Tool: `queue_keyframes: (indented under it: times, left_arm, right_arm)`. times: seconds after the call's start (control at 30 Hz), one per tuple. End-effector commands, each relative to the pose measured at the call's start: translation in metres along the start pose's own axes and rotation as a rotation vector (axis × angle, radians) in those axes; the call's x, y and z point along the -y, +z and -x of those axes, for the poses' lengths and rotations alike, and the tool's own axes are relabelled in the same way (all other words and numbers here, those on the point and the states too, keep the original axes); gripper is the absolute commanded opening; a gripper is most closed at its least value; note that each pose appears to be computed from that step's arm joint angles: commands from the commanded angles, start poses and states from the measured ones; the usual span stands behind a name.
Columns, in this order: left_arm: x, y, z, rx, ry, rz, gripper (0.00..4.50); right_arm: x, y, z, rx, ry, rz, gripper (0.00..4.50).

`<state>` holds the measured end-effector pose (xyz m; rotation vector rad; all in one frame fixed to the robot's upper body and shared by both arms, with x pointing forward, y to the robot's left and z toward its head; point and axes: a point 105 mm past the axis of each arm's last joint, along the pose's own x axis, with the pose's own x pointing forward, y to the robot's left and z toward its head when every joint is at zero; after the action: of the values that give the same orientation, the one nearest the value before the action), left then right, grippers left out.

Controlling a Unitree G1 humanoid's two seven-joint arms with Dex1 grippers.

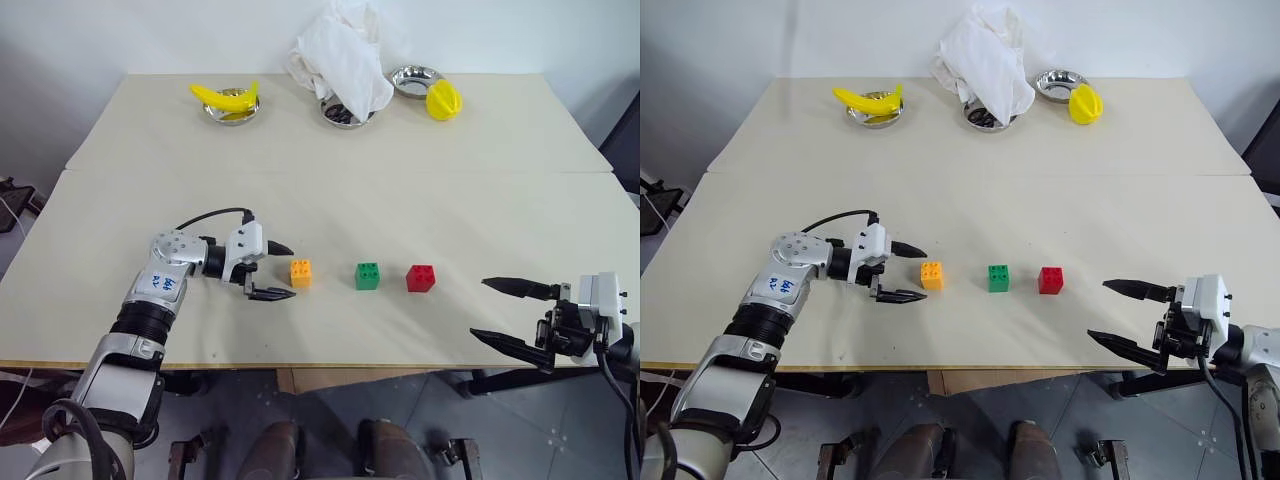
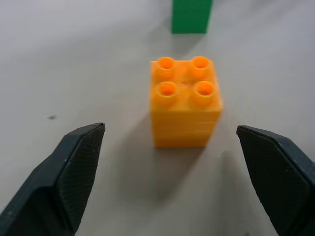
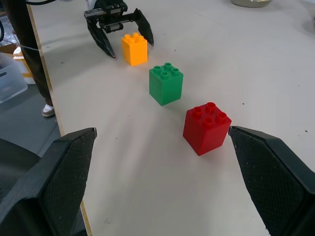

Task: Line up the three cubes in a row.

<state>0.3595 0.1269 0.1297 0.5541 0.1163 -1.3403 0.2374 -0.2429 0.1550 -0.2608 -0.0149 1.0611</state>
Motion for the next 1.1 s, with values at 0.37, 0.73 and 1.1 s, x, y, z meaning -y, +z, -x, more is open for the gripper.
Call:
queue_keyframes:
  times: [0.37, 0.73, 1.1]
  left_arm:
    - [-0.011, 0.007, 0.003, 0.024, 0.061, -0.03, 4.49]
    - [0.001, 0.002, 0.05, 0.041, 0.1, -0.046, 4.49]
    - [0.061, -0.023, 0.159, -0.077, 0.293, 0.028, 4.49]
  right_arm:
    - [-0.002, 0.003, 0.0, 0.024, 0.01, 0.007, 4.5]
    - [-0.003, -0.001, -0.004, 0.035, 0.038, -0.003, 4.5]
    - [0.003, -0.002, 0.024, -0.067, 0.103, 0.017, 4.5]
